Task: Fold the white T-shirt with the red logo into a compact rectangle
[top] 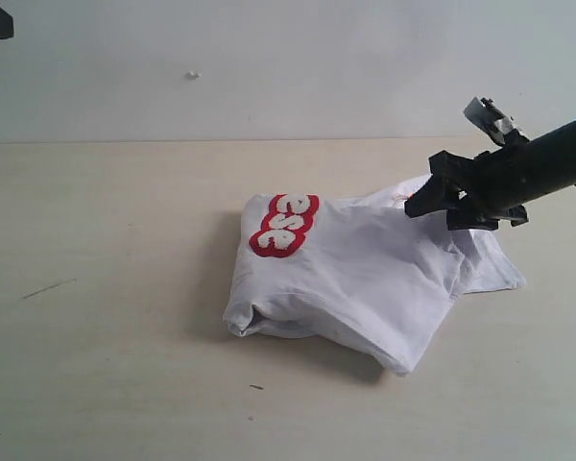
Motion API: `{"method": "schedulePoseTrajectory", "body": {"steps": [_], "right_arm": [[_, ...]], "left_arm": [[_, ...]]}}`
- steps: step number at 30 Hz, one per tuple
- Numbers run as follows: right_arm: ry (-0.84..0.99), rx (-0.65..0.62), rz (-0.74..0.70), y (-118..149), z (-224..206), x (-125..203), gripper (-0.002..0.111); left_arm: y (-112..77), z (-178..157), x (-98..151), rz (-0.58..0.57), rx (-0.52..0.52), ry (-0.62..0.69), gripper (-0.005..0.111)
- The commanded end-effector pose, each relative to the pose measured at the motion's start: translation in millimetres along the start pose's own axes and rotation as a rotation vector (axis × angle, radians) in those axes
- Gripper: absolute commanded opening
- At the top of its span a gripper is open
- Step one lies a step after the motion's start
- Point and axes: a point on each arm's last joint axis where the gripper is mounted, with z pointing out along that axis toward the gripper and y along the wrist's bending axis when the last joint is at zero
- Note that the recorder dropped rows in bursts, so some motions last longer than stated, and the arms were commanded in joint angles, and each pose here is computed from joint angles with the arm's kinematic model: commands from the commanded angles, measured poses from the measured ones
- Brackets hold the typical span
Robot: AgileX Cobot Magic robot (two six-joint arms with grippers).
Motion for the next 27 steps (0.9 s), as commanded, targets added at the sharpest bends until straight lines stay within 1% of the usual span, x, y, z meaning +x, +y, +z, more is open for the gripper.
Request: {"method": "schedulePoseTrajectory", "body": {"steps": [1, 3, 5, 7, 10, 13, 15, 17, 20, 21, 23, 26, 27], "right_arm": [[-0.005, 0.031, -0.005, -1.5, -1.5, -2.6, 0.053], [-0.025, 0.03, -0.025, 1.6, -4.9, -10.5, 0.041], [-0.014, 0.053, -0.058, 1.4, -6.9, -13.1, 0.027], [0.011, 0.074, -0.089, -0.1, -7.6, -11.9, 0.0], [-0.011, 0.079, -0.111, 2.8, -11.1, -19.6, 0.0], [-0.044, 0.025, -0.211, 23.7, -28.0, -45.4, 0.0], [-0.06, 0.014, -0.241, 30.6, -34.2, -54.0, 0.0], [-0.081, 0.02, -0.27, 35.2, -39.6, -61.7, 0.0], [-0.128, 0.068, -0.364, 38.7, -47.4, -73.8, 0.0], [-0.179, 0.107, -0.372, 38.1, -50.5, -80.8, 0.0], [-0.215, 0.144, -0.378, 35.8, -51.8, -84.8, 0.0], [-0.153, 0.188, -0.258, 18.0, -38.6, -79.2, 0.0], [-0.124, 0.218, -0.242, 9.3, -32.8, -76.6, 0.0]], "left_arm": [[-1.1, -2.9, -1.6, 0.003, 0.0, -0.019, 0.0], [-1.1, -2.9, -1.6, 0.003, 0.0, -0.019, 0.0], [-1.1, -2.9, -1.6, 0.003, 0.0, -0.019, 0.0], [-1.1, -2.9, -2.0, 0.001, -0.001, -0.023, 0.0], [-0.6, -1.6, -2.0, -0.003, 0.0, -0.024, 0.0], [-0.4, -0.9, -1.8, -0.005, 0.001, -0.024, 0.0], [0.0, -0.9, -2.7, 0.0, -0.004, -0.033, 0.0], [0.5, -1.0, -3.9, 0.003, -0.01, -0.047, 0.0], [1.0, -1.1, -5.0, 0.007, -0.016, -0.059, 0.0], [1.1, -1.1, -5.0, 0.01, -0.016, -0.059, 0.0], [1.1, -1.1, -5.0, 0.01, -0.016, -0.059, 0.0], [1.2, -1.1, -5.5, 0.01, -0.018, -0.064, 0.0], [1.3, -1.1, -5.6, 0.01, -0.019, -0.065, 0.0]]}}
